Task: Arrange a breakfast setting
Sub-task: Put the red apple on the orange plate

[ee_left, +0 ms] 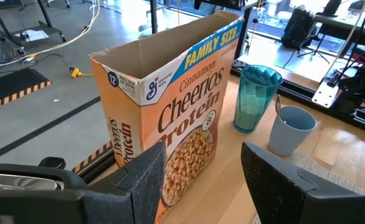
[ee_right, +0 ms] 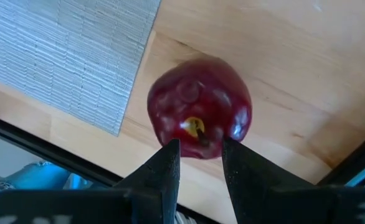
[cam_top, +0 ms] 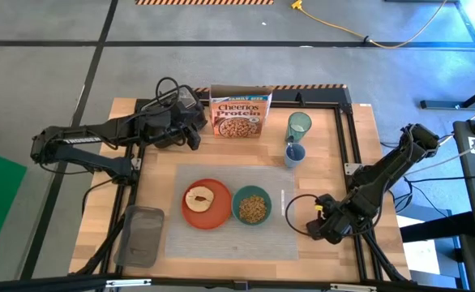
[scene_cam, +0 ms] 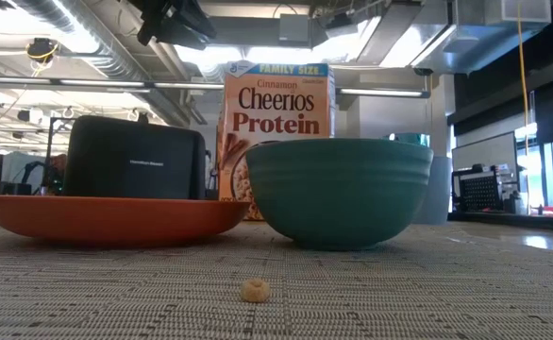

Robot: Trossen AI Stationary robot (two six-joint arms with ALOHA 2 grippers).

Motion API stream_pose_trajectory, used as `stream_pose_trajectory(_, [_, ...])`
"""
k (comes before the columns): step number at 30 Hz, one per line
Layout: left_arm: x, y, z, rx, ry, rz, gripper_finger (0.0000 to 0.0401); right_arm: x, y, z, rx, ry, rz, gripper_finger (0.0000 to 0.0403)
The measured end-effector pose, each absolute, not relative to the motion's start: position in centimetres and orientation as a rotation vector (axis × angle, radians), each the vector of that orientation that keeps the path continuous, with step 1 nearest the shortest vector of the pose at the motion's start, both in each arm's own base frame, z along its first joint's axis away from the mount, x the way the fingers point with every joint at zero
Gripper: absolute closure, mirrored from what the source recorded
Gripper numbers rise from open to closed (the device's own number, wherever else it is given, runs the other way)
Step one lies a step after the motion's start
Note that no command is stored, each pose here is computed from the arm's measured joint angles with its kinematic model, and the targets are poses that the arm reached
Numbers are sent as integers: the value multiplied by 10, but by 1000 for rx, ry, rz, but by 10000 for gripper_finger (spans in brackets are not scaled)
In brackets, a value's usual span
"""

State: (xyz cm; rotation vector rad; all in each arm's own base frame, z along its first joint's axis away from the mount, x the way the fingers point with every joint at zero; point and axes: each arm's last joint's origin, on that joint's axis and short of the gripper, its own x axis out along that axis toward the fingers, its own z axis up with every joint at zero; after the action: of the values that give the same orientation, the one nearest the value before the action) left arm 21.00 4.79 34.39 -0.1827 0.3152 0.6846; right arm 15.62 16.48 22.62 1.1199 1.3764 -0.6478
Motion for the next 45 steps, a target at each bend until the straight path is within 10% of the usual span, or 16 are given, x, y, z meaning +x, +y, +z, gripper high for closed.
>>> stream_pose_trajectory(36, [210, 48, 344, -185, 316, 677, 197, 157, 163, 226, 1077, 1306, -639, 401])
stream_pose_trajectory(45, [229, 39, 345, -158, 292, 334, 197, 165, 149, 274, 1022, 1154, -662, 402])
